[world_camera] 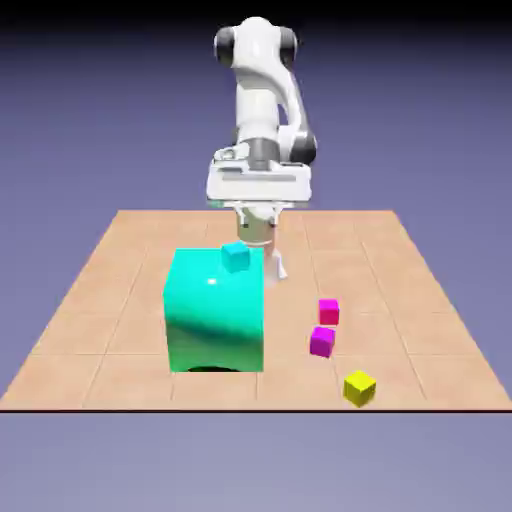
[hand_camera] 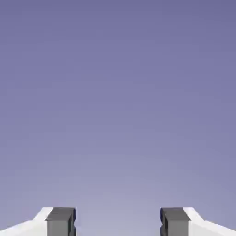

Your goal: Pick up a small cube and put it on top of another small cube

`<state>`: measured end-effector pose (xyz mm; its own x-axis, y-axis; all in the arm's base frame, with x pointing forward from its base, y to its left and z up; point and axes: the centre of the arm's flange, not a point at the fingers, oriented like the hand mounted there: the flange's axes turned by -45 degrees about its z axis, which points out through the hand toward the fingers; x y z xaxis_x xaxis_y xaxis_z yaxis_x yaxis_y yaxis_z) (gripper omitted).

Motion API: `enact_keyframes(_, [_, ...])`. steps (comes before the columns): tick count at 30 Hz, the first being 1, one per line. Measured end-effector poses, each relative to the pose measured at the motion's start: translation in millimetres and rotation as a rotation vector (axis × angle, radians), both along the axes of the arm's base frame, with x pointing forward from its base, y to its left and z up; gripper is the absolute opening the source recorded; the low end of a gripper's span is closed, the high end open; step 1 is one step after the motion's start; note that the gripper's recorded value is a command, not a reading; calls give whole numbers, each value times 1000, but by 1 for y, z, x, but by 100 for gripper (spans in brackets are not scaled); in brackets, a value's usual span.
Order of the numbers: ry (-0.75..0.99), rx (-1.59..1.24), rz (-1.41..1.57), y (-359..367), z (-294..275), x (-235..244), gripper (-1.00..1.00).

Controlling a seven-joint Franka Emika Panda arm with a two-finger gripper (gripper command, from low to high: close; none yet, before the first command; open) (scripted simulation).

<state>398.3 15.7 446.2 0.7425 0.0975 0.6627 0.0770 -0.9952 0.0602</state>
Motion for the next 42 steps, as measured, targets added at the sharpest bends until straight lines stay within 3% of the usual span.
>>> enact_keyframes(10, [545, -273, 240, 86, -114, 40, 0])
enact_keyframes(22, [1066, -608, 504, 170, -237, 28, 0])
enact_keyframes(38, [1433, -997, 775, 259, -315, -4, 0])
enact_keyframes(40, [1438, -1005, 779, 261, -316, -4, 0])
enact_keyframes(42, [1438, -1006, 778, 230, -355, -16, 0])
